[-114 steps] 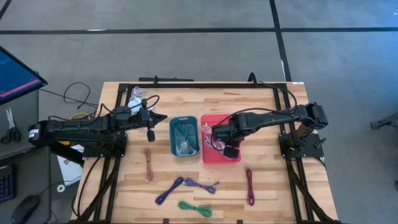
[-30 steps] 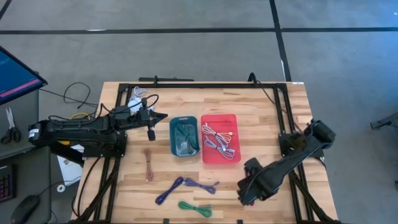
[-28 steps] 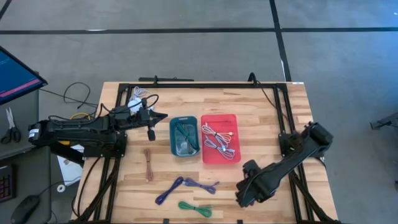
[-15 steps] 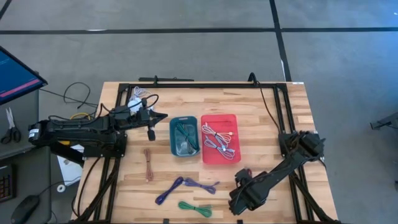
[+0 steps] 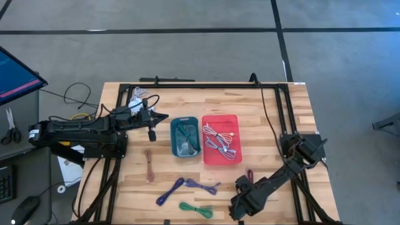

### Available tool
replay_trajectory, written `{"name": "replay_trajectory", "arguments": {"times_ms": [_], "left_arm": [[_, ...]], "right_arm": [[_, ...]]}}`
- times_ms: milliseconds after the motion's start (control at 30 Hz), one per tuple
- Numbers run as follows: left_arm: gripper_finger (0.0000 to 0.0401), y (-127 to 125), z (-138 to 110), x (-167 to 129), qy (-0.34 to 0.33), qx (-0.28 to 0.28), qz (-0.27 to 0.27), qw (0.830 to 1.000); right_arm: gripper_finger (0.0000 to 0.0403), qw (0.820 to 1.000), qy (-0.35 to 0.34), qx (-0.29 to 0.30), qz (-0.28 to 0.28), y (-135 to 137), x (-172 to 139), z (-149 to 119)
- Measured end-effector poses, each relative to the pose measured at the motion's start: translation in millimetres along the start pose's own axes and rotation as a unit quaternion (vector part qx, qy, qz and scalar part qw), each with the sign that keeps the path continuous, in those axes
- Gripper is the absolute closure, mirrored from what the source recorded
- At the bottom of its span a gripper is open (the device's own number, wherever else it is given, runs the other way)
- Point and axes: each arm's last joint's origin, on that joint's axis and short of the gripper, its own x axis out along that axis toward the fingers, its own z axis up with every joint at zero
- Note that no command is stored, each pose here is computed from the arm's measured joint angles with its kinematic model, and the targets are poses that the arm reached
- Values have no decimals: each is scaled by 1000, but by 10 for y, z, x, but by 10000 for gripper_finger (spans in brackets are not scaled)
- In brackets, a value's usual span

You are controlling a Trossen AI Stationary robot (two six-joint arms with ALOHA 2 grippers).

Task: Pick & Place USB Port
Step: Put the patterned pink charger cable into the blue bin

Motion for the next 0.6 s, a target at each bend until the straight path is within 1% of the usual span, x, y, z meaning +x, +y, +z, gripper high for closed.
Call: {"name": "replay_trajectory", "arguments": {"times_ms": [100, 167, 267, 367, 433, 533, 600], "left_arm": [[389, 0, 0, 0, 0, 0, 0, 1000], [389, 0, 0, 0, 0, 0, 0, 1000], [389, 0, 1, 0, 0, 0, 0, 1000], [389, 0, 0, -1, 0, 0, 0, 1000], [389, 0, 0, 0, 0, 0, 0, 1000], [389, 0, 0, 0, 0, 0, 0, 1000], [389, 0, 0, 0, 0, 0, 0, 1000]], "right_arm": [[233, 1000, 5, -1, 4, 15, 13, -12], [262, 1000, 4, -1, 7, 21, 12, -13], [319, 1000, -3, -3, 10, 13, -5, -11], [378, 1000, -3, -25, 0, -2, -1, -6], [389, 999, -4, -47, -14, -26, 1, -4], [385, 998, -3, -48, -32, -44, -18, 32], [393, 997, -9, -60, -44, -93, -92, 57]]}}
